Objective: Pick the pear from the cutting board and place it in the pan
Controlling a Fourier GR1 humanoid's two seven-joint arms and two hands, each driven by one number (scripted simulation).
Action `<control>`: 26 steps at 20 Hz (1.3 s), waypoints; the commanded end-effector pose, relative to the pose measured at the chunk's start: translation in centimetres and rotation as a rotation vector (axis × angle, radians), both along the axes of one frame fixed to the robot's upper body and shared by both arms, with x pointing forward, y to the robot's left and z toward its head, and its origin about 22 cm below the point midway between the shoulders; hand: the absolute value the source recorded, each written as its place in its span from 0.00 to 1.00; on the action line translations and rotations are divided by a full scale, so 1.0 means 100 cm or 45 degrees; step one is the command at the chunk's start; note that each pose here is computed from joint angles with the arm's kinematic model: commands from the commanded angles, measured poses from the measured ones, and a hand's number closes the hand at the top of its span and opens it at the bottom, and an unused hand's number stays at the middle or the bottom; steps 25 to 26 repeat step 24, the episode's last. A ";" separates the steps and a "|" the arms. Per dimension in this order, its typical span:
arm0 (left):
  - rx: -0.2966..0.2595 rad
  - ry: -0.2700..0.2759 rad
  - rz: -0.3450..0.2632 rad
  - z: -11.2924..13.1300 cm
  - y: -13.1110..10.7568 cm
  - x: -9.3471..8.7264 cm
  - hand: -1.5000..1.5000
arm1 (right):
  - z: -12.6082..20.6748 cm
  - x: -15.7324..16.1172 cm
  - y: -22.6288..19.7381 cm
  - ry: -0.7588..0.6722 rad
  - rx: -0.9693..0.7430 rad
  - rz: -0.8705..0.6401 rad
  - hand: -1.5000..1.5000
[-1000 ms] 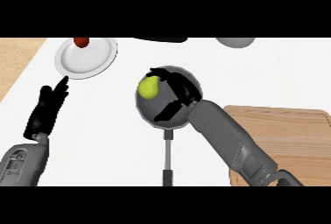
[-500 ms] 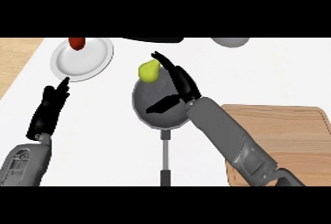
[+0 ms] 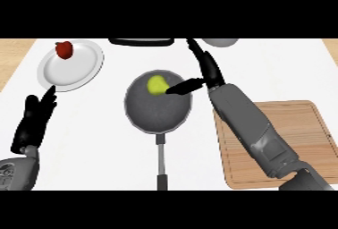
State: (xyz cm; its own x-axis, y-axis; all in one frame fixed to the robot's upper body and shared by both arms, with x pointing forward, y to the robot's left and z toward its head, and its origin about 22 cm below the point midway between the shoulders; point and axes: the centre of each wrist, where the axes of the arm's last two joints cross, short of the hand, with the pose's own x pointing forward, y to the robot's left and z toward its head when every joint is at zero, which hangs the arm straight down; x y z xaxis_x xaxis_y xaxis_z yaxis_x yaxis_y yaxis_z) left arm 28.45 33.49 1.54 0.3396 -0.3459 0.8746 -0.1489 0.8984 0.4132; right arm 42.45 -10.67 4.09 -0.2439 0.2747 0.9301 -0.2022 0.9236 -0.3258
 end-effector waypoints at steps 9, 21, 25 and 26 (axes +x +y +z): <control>0.003 0.018 0.036 -0.006 0.004 -0.015 0.50 | 0.043 0.023 -0.176 0.010 0.058 -0.005 0.00; -0.015 -0.004 0.008 -0.004 0.003 -0.001 0.50 | 0.046 -0.006 -0.276 -0.003 0.010 0.081 0.00; -0.007 -0.013 0.007 -0.008 -0.019 -0.004 0.50 | 0.062 -0.017 -0.308 -0.016 -0.001 0.067 0.00; -0.007 -0.013 0.007 -0.008 -0.019 -0.004 0.50 | 0.062 -0.017 -0.308 -0.016 -0.001 0.067 0.00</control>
